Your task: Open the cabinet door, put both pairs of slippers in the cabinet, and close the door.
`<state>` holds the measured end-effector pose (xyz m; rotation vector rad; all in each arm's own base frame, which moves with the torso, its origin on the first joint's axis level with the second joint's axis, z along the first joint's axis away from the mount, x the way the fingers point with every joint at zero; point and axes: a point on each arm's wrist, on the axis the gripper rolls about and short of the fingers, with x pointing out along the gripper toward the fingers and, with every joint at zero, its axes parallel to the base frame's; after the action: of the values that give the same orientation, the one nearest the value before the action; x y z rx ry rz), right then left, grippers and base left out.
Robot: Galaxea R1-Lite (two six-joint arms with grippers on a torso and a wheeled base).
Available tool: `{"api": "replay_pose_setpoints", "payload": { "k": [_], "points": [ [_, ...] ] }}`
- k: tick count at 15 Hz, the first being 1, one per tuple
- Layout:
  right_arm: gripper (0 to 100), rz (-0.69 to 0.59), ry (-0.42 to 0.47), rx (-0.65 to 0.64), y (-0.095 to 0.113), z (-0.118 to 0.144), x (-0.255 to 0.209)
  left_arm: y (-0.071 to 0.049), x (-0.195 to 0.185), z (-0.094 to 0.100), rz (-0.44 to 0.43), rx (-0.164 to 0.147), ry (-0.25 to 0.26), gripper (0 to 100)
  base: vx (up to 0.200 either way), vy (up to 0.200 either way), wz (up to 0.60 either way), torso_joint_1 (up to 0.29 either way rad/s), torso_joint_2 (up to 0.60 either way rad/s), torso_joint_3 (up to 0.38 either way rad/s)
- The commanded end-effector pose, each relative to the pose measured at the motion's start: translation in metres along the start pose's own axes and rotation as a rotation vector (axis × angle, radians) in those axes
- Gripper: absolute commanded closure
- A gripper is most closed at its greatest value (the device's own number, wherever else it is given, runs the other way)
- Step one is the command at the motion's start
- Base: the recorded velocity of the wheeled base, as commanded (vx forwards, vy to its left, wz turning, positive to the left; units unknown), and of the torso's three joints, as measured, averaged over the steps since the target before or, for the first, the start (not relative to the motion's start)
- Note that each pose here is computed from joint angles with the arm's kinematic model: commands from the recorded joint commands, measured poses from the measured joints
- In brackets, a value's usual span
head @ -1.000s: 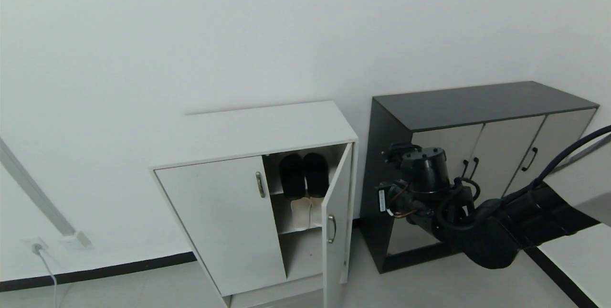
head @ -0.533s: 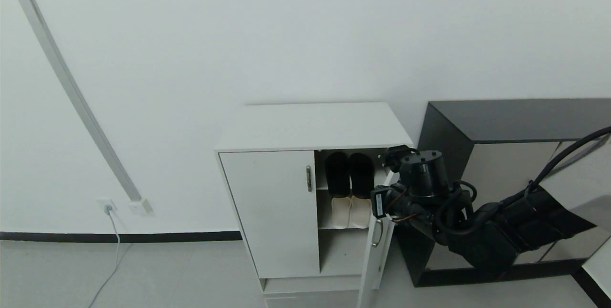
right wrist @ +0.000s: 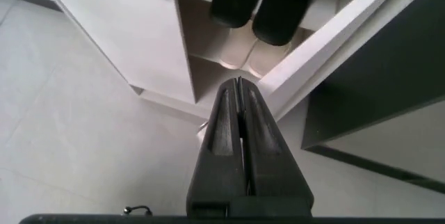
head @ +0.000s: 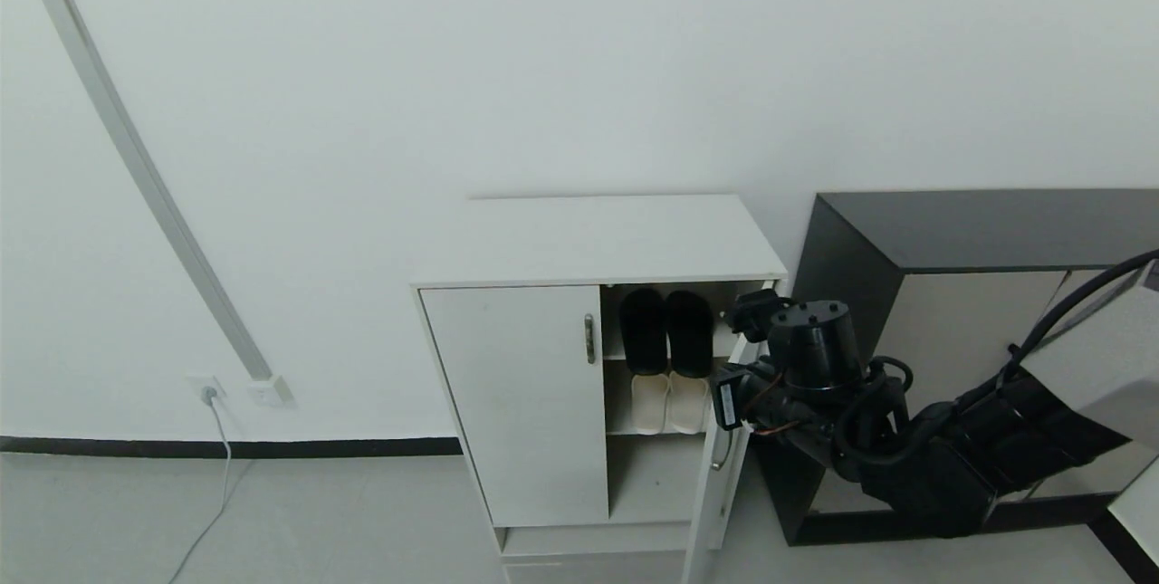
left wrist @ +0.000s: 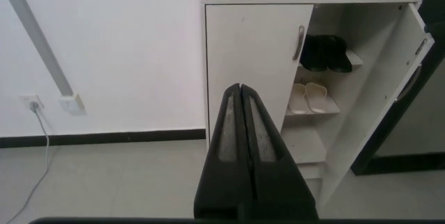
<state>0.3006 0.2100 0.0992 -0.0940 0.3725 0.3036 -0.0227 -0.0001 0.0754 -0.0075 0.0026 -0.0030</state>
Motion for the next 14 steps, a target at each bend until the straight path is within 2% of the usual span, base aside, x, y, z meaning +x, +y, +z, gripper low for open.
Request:
{"api": "replay_pose_setpoints", "payload": {
  "k": [1,5,14],
  "points": [
    [100,-0.006,-0.001,0.004,-0.003,0.001,0.0,0.0,0.0,0.0,0.0,0.0,-0.001,100,0.0,0.0,0.0,0.0,0.0,0.0],
    [100,-0.024,-0.008,-0.002,-0.011,0.003,-0.002,0.0,0.0,0.0,0.0,0.0,-0.001,100,0.0,0.0,0.0,0.0,0.0,0.0],
    [100,-0.041,0.078,-0.059,-0.014,-0.024,0.015,0.0,0.0,0.0,0.0,0.0,-0.001,100,0.0,0.0,0.0,0.0,0.0,0.0]
  ]
}}
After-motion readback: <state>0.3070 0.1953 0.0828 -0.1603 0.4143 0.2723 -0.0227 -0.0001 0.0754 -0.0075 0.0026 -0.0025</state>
